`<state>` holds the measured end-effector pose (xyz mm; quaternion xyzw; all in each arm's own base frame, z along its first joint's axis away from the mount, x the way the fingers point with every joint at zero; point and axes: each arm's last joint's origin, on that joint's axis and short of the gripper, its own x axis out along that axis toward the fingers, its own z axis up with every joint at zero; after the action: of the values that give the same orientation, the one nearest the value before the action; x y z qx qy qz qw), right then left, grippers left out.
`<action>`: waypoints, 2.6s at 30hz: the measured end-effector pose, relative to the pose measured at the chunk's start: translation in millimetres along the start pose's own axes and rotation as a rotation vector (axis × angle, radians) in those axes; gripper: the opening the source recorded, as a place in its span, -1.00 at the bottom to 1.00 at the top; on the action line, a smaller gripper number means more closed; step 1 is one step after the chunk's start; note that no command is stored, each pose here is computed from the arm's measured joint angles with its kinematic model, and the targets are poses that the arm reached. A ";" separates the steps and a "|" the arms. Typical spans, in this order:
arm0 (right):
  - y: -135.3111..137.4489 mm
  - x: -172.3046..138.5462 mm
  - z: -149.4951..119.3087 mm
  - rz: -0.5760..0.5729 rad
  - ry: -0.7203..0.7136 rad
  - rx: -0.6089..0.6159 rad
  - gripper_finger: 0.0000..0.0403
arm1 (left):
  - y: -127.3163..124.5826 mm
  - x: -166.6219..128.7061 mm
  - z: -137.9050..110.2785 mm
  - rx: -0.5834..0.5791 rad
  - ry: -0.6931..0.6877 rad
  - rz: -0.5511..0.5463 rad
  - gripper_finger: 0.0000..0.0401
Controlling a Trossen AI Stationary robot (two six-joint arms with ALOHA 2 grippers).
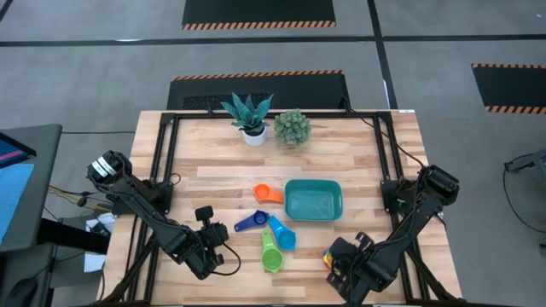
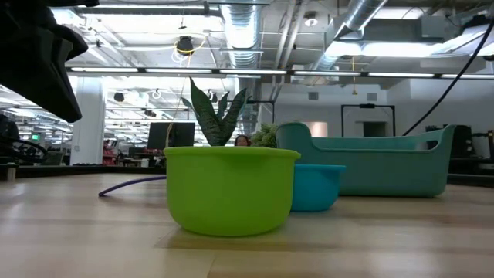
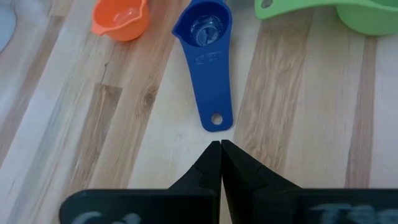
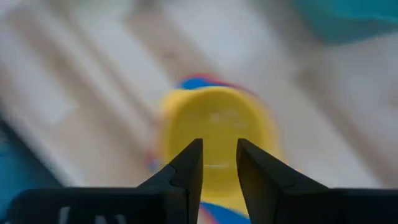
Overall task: Nest measuring cups in basket
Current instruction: Stack the yellow measuring cup on top of the blue measuring cup
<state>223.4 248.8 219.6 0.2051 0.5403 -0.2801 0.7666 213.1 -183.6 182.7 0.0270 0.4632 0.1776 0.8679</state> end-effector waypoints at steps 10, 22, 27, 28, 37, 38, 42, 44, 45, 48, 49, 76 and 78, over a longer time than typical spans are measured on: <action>-26.0 3.0 -11.2 -0.231 -0.003 -0.041 -0.75 | -2.5 0.0 1.8 -0.014 -0.017 -0.022 -1.00; -48.0 31.9 -29.3 -0.326 0.098 -0.021 -0.91 | -3.5 -0.1 1.6 -0.018 0.001 -0.042 -1.00; -39.9 35.1 -34.8 -0.230 0.138 -0.029 -0.94 | -3.5 -0.1 1.5 -0.018 0.001 -0.042 -1.00; -38.1 35.3 -35.3 -0.211 0.140 -0.025 -0.96 | -3.5 0.0 1.6 -0.018 0.001 -0.042 -1.00; -27.5 34.1 -44.6 -0.091 0.150 -0.006 -0.88 | -3.5 -0.1 1.6 -0.018 0.001 -0.042 -1.00; -26.2 33.8 -45.8 -0.077 0.151 -0.006 -0.88 | -3.5 0.0 1.6 -0.018 0.001 -0.042 -1.00; -21.5 33.2 -48.2 -0.026 0.157 -0.003 -0.89 | -3.4 -0.1 1.6 -0.018 0.001 -0.042 -1.00; -18.7 29.5 -49.4 -0.007 0.159 -0.005 -0.91 | -3.5 -0.1 1.5 -0.018 0.001 -0.042 -1.00; -16.7 26.9 -49.1 0.004 0.159 -0.004 -0.93 | -3.5 0.0 1.5 -0.018 0.001 -0.041 -1.00; -10.6 19.4 -47.3 0.038 0.163 0.004 -0.94 | -3.4 0.0 1.6 -0.018 -0.001 -0.040 -1.00; -8.6 16.7 -46.5 0.049 0.164 0.005 -0.93 | -3.4 0.0 1.7 -0.018 -0.003 -0.038 -1.00; 7.9 -32.0 -66.9 0.211 0.083 -0.016 -0.93 | -75.3 36.1 76.9 0.147 -0.360 -0.363 -1.00; 4.6 -32.2 -69.7 0.190 0.042 0.033 -0.94 | -83.7 44.2 95.1 0.163 -0.381 -0.346 -1.00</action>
<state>168.3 302.0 226.8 0.2738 0.5298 -0.2108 0.7746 336.6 -236.0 184.0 0.0505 0.3018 -0.0195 0.9518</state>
